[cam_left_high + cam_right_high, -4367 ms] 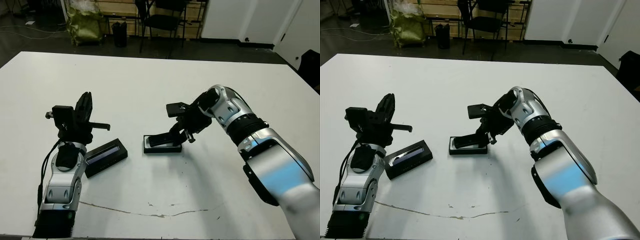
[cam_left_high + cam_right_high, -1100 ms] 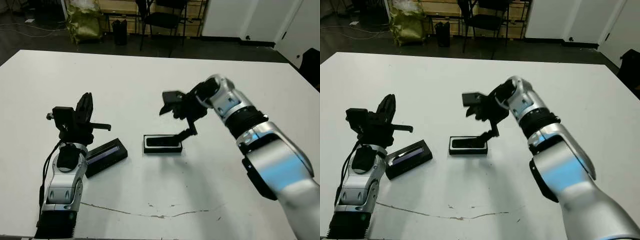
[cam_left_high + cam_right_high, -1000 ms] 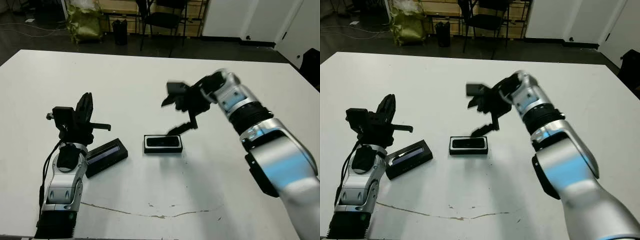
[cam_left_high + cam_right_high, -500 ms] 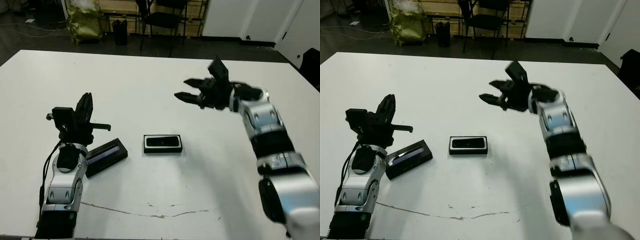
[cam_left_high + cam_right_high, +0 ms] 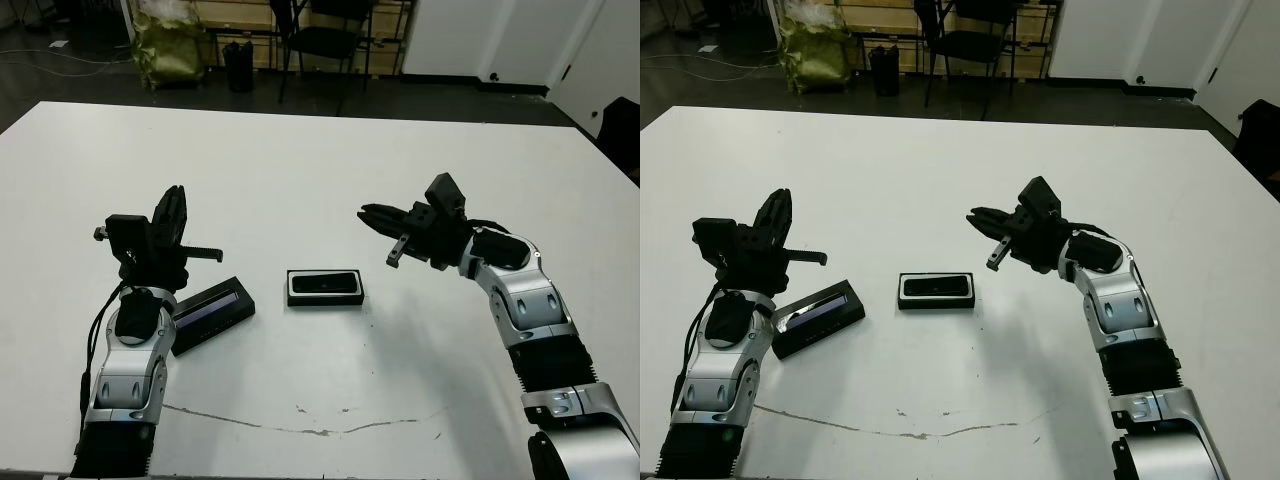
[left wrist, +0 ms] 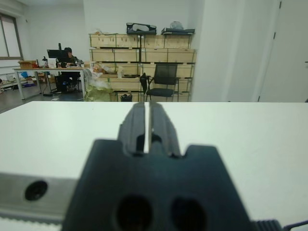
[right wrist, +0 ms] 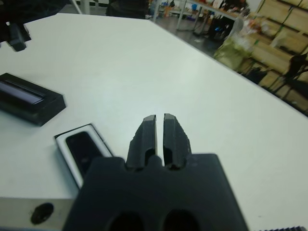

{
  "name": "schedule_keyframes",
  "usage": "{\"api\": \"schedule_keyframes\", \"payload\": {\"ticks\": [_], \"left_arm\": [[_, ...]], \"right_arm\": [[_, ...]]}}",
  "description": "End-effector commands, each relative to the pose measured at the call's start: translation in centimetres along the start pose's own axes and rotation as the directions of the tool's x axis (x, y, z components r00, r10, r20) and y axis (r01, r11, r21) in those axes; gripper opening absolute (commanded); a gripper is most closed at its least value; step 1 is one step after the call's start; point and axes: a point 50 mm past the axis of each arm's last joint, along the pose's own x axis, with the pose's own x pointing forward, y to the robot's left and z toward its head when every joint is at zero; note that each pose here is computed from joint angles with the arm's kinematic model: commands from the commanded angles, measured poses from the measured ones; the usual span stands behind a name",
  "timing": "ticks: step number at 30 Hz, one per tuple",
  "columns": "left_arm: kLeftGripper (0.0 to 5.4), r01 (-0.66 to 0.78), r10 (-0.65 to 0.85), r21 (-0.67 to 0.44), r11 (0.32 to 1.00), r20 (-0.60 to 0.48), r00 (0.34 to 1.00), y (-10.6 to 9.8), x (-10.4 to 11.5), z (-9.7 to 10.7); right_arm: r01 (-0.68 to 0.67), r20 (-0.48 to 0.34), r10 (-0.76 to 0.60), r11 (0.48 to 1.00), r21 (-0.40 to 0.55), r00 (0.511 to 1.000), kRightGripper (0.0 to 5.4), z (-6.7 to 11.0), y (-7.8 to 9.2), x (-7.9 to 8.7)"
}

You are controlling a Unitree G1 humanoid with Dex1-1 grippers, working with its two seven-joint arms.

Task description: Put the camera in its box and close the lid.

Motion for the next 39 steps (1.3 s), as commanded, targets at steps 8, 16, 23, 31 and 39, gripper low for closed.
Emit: {"api": "schedule_keyframes", "payload": {"ticks": [8, 16, 23, 31, 39], "left_arm": [[0.0, 0.004, -0.003, 0.014, 1.0, -0.035, 0.999, 0.1, -0.2, -0.6], [0.0, 0.002, -0.001, 0.017, 1.0, -0.027, 1.0, 0.1, -0.2, -0.6], [0.0, -0.005, 0.005, 0.013, 1.0, -0.04, 0.999, 0.2, -0.3, -0.7], [0.0, -0.006, 0.006, -0.003, 1.0, -0.046, 0.999, 0.2, -0.3, -0.8], [0.0, -0.01, 0.01, 0.01, 1.0, -0.05, 0.999, 0.2, -0.4, -0.8]], "right_arm": [[-0.104, -0.055, 0.109, 0.991, 0.079, 0.993, 0.02, -2.5, 1.0, 0.2], [-0.156, -0.094, 0.173, 0.975, 0.161, 0.981, 0.02, -3.2, 2.2, 0.2], [-0.156, -0.151, 0.187, 0.969, 0.194, 0.971, 0.02, -4.1, 2.9, 0.3], [-0.175, -0.142, 0.204, 0.965, 0.195, 0.969, 0.02, -4.5, 3.3, 0.4], [-0.164, -0.238, 0.197, 0.974, 0.154, 0.951, 0.02, -5.9, 3.2, 0.1]]}}
